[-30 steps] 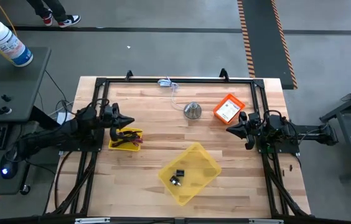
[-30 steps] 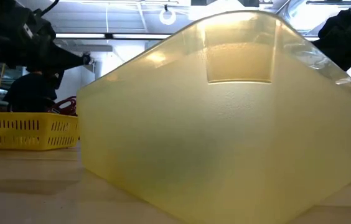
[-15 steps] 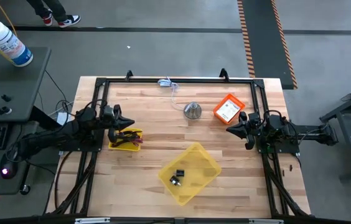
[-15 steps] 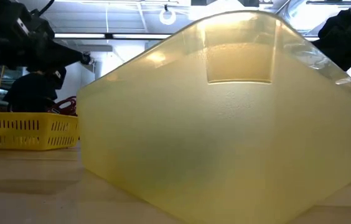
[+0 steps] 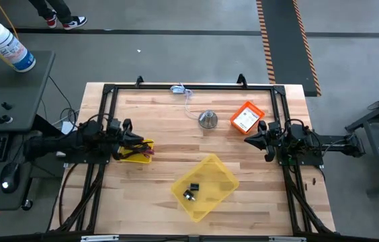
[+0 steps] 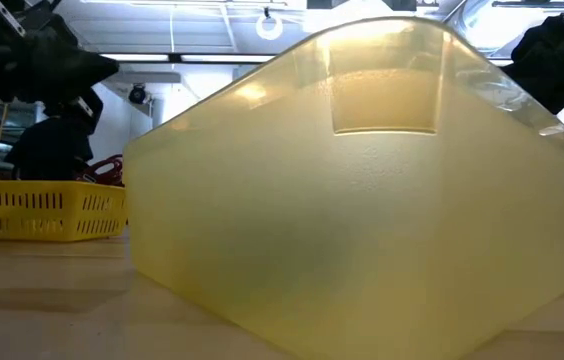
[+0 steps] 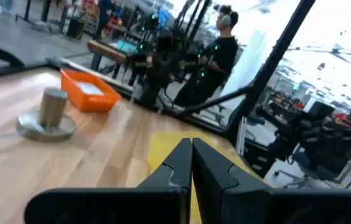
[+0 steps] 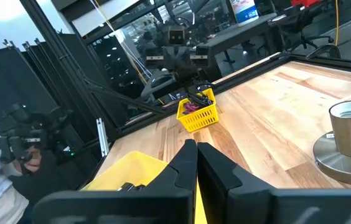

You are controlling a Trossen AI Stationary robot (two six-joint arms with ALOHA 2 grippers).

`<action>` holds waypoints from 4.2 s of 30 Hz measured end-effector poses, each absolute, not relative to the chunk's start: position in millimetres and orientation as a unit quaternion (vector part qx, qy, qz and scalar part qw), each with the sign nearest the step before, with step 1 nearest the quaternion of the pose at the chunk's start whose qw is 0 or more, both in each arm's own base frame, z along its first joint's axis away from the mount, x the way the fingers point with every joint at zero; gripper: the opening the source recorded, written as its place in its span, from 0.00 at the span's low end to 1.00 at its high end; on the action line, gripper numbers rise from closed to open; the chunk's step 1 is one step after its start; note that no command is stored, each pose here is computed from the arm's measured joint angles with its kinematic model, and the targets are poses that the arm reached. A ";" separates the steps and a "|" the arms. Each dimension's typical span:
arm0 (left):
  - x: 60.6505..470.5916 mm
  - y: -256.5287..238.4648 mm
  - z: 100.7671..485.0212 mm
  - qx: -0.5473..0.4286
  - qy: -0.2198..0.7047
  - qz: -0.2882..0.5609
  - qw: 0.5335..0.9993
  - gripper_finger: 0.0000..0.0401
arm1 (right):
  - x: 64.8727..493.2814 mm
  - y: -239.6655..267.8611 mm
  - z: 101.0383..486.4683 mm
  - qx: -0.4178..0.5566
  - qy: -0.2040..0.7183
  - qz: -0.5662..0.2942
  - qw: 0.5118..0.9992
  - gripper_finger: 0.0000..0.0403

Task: Pick and place items into bin
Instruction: Return to Home Position

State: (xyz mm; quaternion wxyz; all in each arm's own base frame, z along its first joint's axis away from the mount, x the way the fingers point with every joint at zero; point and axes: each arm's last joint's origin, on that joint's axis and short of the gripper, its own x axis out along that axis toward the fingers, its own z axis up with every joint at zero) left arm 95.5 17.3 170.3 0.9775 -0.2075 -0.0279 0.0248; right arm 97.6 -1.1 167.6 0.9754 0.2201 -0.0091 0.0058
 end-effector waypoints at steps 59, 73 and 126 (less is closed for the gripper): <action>97.5 2.9 167.4 -0.157 -0.009 0.010 0.988 0.00 | 97.6 -1.1 167.6 0.220 -0.009 0.006 0.975 0.01; 97.5 2.9 167.4 -0.157 -0.009 0.010 0.988 0.00 | 97.6 -1.1 167.7 0.220 -0.009 0.006 0.975 0.01; 97.5 2.9 167.3 -0.157 -0.008 0.010 0.988 0.00 | 97.6 -1.1 167.6 0.220 -0.009 0.006 0.975 0.01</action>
